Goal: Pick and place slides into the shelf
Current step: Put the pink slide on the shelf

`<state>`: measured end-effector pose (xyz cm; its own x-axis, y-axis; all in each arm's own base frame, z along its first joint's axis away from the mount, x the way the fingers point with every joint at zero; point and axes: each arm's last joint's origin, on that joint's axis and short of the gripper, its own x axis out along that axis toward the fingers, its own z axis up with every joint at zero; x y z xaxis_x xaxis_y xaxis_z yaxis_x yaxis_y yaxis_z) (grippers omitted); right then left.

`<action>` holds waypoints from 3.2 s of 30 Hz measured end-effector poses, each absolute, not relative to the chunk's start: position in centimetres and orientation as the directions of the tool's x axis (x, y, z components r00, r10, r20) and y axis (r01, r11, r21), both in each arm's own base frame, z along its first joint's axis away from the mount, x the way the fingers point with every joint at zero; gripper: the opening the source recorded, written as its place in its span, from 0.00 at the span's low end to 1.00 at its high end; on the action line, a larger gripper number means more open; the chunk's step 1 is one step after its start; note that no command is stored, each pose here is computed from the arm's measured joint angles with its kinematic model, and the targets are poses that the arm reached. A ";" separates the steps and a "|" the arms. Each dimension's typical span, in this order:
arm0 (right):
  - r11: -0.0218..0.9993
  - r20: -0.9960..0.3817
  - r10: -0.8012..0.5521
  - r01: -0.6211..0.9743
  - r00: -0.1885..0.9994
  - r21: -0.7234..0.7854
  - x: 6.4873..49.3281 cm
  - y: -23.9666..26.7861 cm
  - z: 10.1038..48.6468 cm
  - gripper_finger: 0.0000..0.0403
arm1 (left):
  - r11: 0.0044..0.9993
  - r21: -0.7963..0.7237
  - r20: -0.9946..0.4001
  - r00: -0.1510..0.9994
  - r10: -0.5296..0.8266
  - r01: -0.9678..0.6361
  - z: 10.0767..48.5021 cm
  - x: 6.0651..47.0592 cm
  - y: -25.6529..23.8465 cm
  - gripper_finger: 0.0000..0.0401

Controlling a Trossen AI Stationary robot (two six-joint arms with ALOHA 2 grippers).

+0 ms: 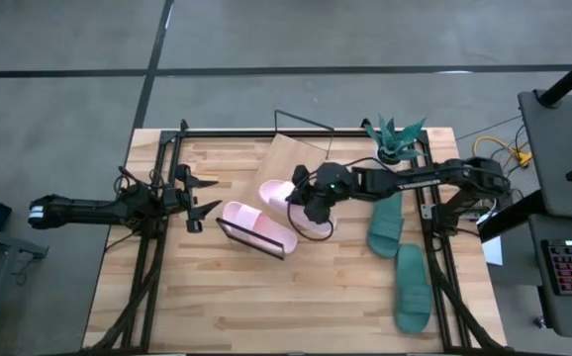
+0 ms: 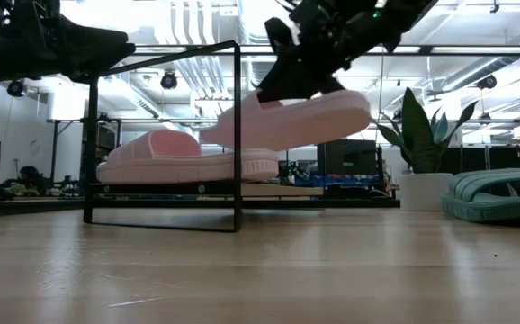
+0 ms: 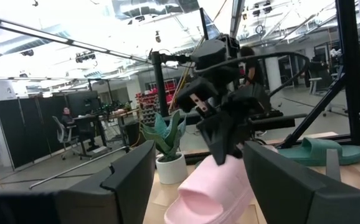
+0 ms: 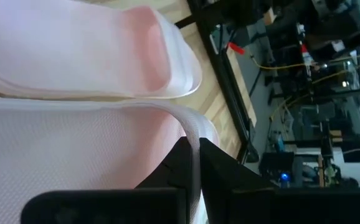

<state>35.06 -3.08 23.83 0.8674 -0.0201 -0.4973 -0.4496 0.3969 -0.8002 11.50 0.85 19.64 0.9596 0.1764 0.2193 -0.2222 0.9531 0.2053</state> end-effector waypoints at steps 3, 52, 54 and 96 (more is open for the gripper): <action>0.375 -0.507 -0.013 -0.466 0.862 -0.801 35.8 -3.7 23.5 0.03 | 0.953 0.205 0.220 0.959 0.176 -0.222 19.6 11.5 0.9 0.57; 0.229 -0.483 0.124 -0.499 0.867 -0.836 41.0 -8.4 21.0 0.03 | 0.953 0.204 0.226 0.958 0.177 -0.224 19.7 11.5 0.9 0.57; 0.230 -0.486 0.124 -0.502 0.865 -0.834 41.3 -8.4 20.8 0.03 | 0.953 0.204 0.226 0.958 0.177 -0.224 19.7 11.5 0.9 0.57; 0.351 -0.540 0.112 -0.542 0.834 -0.764 43.0 -7.5 19.8 0.34 | 0.953 0.205 0.224 0.958 0.177 -0.223 19.7 11.5 0.9 0.57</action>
<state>43.03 -7.47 19.85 0.8341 0.1115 -0.5403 -0.5417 0.3509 -0.7638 11.50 0.85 19.68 0.9585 0.1766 0.2239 -0.2234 0.9530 0.2047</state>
